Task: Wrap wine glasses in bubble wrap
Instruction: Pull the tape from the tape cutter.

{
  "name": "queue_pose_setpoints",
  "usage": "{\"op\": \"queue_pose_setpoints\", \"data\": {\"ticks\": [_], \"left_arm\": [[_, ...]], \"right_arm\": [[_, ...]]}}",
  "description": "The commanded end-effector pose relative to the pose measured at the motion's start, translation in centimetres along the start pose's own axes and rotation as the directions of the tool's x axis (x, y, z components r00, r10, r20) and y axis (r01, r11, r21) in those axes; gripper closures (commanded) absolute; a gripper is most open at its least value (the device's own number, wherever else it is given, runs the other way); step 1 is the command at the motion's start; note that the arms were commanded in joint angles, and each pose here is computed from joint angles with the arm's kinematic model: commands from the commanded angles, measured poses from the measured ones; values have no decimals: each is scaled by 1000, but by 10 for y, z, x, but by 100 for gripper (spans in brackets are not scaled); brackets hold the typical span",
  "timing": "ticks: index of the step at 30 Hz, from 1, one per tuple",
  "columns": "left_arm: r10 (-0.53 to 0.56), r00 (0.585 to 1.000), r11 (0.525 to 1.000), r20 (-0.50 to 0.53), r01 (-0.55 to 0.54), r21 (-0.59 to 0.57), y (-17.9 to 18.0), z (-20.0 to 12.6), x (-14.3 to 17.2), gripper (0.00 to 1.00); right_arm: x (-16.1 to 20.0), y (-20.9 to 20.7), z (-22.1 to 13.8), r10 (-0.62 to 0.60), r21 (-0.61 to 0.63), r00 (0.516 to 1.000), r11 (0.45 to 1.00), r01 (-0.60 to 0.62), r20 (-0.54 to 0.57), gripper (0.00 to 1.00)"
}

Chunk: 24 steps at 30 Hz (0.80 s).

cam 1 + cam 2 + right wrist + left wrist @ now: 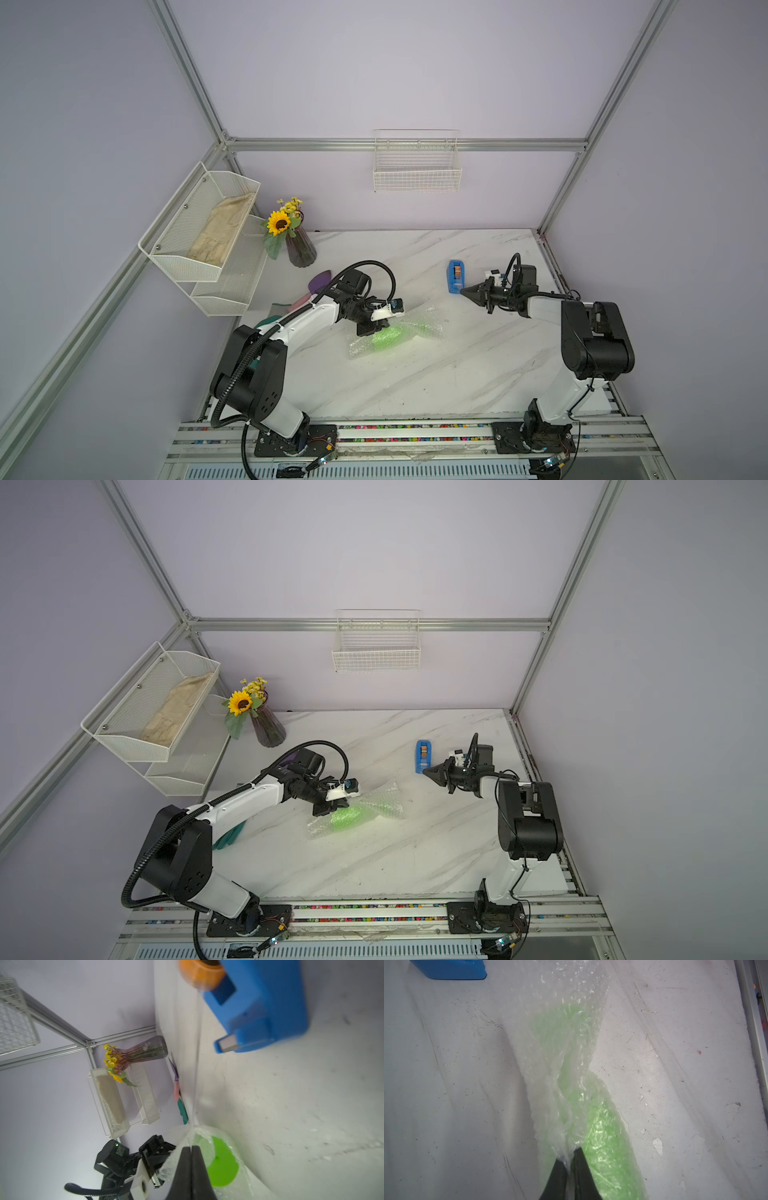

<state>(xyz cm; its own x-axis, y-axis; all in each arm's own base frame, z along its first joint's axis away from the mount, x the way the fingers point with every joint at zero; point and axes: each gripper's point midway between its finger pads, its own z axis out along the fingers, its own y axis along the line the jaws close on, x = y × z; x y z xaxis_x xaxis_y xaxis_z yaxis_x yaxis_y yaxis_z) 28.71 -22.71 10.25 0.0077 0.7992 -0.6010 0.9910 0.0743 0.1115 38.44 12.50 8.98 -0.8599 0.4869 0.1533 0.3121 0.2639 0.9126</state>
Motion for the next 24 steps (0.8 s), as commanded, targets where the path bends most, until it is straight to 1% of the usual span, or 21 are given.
{"op": "queue_pose_setpoints", "data": {"ticks": [1, 7, 11, 14, 18, 22, 24], "left_arm": [[-17, 999, 999, -46, 19, 49, -9, 6, 6, 90], [-19, 998, 999, -53, 21, 49, -9, 7, 8, 90], [-17, 998, 999, -60, 20, 47, -9, 7, 9, 90], [-17, 998, 999, -62, 20, 48, -10, 7, 10, 90], [-18, 998, 999, -65, 21, 48, -10, 7, 10, 90], [-19, 998, 999, -65, 23, 49, -9, 8, 10, 90], [-22, 998, 998, -67, 26, 51, -9, 8, 11, 90]], "right_arm": [[7, -21, 3, -37, 78, 999, 996, 37, -9, 100], [18, -53, 19, 9, 117, 999, 993, -3, -53, 100], [22, -74, 21, 31, 160, 998, 987, -22, -54, 100], [22, -74, 21, 27, 160, 998, 987, -18, -55, 100], [18, -63, 17, -14, 172, 999, 985, 21, -42, 100], [10, -71, 7, -61, 290, 998, 955, 58, 1, 100], [8, -72, 3, -77, 323, 997, 944, 66, 23, 100]]}}
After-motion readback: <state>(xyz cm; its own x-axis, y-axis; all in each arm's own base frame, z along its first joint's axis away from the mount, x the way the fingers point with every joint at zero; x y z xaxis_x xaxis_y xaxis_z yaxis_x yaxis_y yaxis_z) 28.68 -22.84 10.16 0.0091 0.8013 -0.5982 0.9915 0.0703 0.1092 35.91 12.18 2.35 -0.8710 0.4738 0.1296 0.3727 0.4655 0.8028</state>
